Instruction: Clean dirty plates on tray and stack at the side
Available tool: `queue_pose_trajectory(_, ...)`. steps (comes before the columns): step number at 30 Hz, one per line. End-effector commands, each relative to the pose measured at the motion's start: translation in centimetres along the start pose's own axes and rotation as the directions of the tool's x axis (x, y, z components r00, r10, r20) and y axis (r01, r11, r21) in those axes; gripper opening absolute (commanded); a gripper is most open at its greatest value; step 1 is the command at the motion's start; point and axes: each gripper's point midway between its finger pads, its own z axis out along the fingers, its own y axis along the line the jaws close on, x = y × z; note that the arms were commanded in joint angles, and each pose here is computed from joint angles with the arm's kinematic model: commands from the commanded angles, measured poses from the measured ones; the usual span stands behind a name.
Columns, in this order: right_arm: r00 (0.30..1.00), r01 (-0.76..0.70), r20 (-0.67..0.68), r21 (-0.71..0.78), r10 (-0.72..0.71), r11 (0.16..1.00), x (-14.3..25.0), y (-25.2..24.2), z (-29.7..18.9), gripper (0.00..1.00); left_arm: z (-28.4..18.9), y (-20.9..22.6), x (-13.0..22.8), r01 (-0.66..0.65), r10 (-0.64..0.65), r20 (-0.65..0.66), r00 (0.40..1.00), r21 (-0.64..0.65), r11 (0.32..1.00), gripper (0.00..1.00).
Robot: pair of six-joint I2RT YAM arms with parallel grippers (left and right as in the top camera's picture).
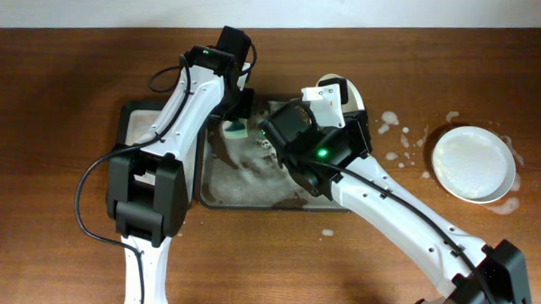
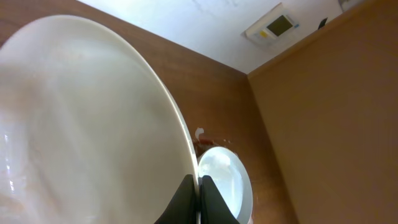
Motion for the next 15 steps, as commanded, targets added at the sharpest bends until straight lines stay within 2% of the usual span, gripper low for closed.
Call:
queue_pose_trajectory(1, 0.996, -0.088, 0.022, -0.017, 0.088, 0.996, -1.1, -2.5, -0.9, 0.04, -1.5, -0.2, -0.8, 0.014, -0.014, 0.039, 0.999, 0.017, 1.0, 0.0)
queue_pose_trajectory(4, 0.992, -0.121, -0.027, -0.068, 0.12, 0.99, -0.5, -2.6, -0.1, 0.04, -2.4, 0.5, -0.4, 0.002, -0.001, 0.031, 1.0, -0.019, 1.0, 0.0)
queue_pose_trajectory(6, 0.987, -0.144, -0.088, -0.118, 0.134, 0.983, 0.3, -2.2, 1.1, 0.04, -6.9, 4.4, 0.2, 0.04, -0.034, 0.043, 0.998, -0.147, 0.988, 0.0)
queue_pose_trajectory(9, 0.983, -0.165, -0.105, -0.119, 0.153, 0.979, 0.5, -2.3, 1.5, 0.04, -11.9, 10.0, 2.0, 0.154, -0.143, 0.07, 0.987, -0.196, 0.968, 0.0)
queue_pose_trajectory(11, 0.981, -0.173, -0.105, -0.131, 0.16, 0.976, 0.3, -2.1, 1.5, 0.04, -11.5, 12.9, 3.9, 0.176, -0.18, -0.002, 0.984, -0.213, 0.961, 0.0)
queue_pose_trajectory(15, 0.981, -0.177, -0.107, -0.141, 0.163, 0.974, 0.3, -1.9, 1.5, 0.04, -6.3, 13.5, 6.0, 0.126, -0.151, -0.098, 0.984, -0.224, 0.966, 0.01)
